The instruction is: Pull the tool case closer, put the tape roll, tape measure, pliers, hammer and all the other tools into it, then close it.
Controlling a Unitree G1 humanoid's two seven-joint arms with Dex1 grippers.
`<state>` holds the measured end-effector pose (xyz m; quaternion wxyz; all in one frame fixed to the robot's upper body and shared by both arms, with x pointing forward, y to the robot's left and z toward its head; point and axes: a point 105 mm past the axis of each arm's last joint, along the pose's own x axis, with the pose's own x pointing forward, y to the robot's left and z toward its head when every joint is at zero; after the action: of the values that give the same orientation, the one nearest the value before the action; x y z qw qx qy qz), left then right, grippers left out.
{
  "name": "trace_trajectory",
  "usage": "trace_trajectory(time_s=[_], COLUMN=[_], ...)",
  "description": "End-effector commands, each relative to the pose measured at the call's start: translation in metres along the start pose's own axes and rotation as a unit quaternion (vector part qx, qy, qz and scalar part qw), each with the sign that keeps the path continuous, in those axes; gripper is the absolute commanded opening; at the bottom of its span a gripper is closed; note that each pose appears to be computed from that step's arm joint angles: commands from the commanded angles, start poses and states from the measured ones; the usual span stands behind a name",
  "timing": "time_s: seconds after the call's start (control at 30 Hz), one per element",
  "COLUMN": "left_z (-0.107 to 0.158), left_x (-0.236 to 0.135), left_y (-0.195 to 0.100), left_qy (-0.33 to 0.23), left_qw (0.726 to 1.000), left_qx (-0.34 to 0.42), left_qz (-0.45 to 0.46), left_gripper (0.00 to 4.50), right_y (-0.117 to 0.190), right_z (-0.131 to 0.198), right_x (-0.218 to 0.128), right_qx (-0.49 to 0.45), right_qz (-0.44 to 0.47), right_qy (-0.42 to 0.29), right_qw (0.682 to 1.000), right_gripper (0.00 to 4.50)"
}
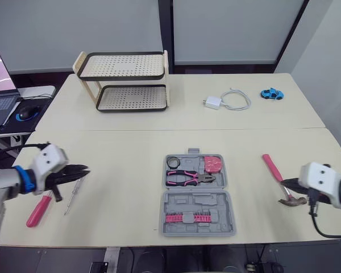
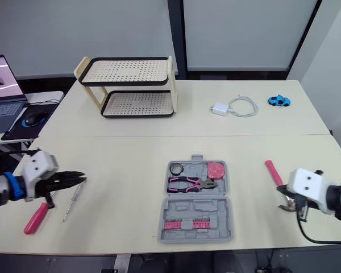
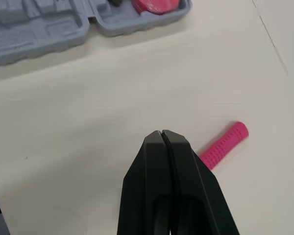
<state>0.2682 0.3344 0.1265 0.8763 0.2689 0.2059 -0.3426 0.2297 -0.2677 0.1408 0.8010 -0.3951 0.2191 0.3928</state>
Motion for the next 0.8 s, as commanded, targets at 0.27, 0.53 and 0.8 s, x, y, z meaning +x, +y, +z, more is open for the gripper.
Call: trace_trajectory(time_s=[0.27, 0.53, 0.8], left_z=[-0.046, -0.084, -0.101], left_x=[-0.072, -0.113, -0.125], left_y=[0.035, 0.034, 0.019], left_qy=[0.027, 0.064, 0.079], left_qw=[0.98, 0.949, 0.936], left_qx=[-0.122, -0.223, -0.263], left_qz=[0.152, 0.212, 0.22], left_gripper=[4.04, 4.5, 4.5], right_y=[-0.013, -0.007, -0.002], right_z=[-0.016, -0.034, -0.043], right_x=[-0.055, -0.074, -0.078], right_qx=[0.035, 0.074, 0.08], right_qz=[-0.041, -0.032, -0.026], right_qy=[0.026, 0.048, 0.057], right_qw=[0.998, 0.996, 0.995], right_gripper=[0.93, 3.58, 4.48])
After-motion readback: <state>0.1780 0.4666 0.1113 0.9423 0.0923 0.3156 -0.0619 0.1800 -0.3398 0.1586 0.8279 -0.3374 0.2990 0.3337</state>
